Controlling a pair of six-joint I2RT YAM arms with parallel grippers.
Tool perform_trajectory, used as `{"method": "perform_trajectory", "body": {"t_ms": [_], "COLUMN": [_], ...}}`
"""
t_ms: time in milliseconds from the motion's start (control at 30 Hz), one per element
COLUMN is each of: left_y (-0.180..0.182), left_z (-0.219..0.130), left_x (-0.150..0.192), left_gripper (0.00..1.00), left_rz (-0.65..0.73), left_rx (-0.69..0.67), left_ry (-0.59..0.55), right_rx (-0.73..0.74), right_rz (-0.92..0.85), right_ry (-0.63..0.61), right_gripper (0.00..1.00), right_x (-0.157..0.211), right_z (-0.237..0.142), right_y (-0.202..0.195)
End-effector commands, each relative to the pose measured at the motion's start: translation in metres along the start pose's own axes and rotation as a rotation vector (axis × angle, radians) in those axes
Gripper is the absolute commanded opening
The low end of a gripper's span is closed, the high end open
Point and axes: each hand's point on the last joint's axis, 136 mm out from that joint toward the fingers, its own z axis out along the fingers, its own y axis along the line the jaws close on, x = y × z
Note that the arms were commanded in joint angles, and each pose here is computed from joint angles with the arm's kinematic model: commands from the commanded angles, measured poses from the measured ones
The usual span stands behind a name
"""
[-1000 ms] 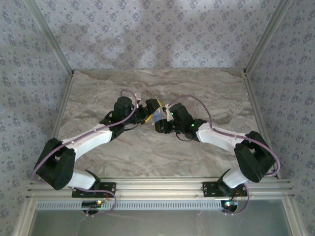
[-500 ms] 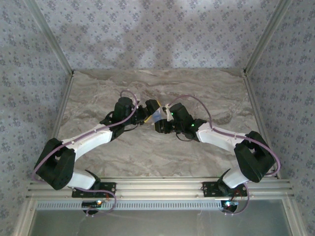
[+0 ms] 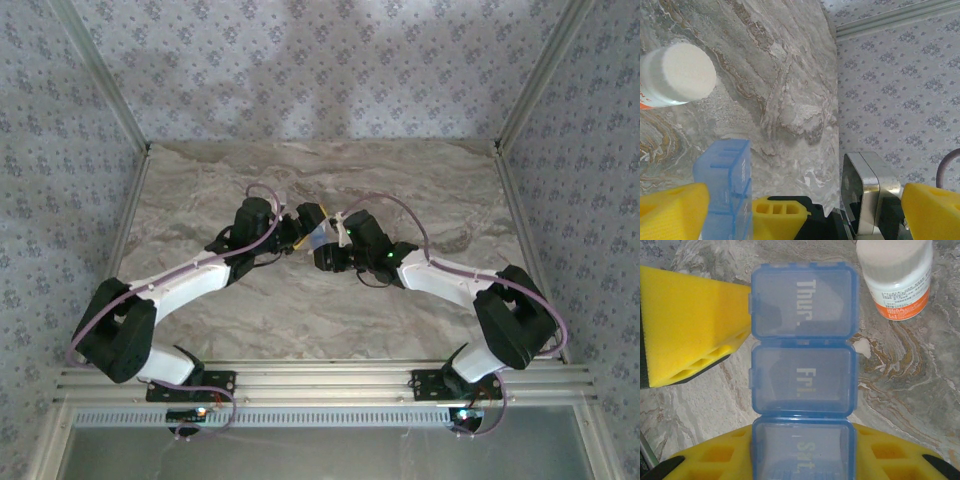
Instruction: Sort the pills into containers
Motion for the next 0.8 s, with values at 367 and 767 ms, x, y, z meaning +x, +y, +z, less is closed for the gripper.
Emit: {"method": "perform_trajectory", "body": {"t_ms": [367,767], "left_y": [-0.037,-0.057], "left_z": [-0.001,0.0], "left_x": [0.004,0.009], "left_gripper": [0.98,0.98], "left_rz": [0.039,0.044], "left_rx": [0.08,0.119], "left_ry": [0.004,0.015], "right_rx": [-0.039,-0.029], "right_rz": [-0.01,-0.011], "right_ry": [-0.004,0.002], "right_gripper": [0.42,0.42], "right_x": [-0.005,-0.004], "right_z": [0.005,0.007], "right_y": [0.013,0.01]}}
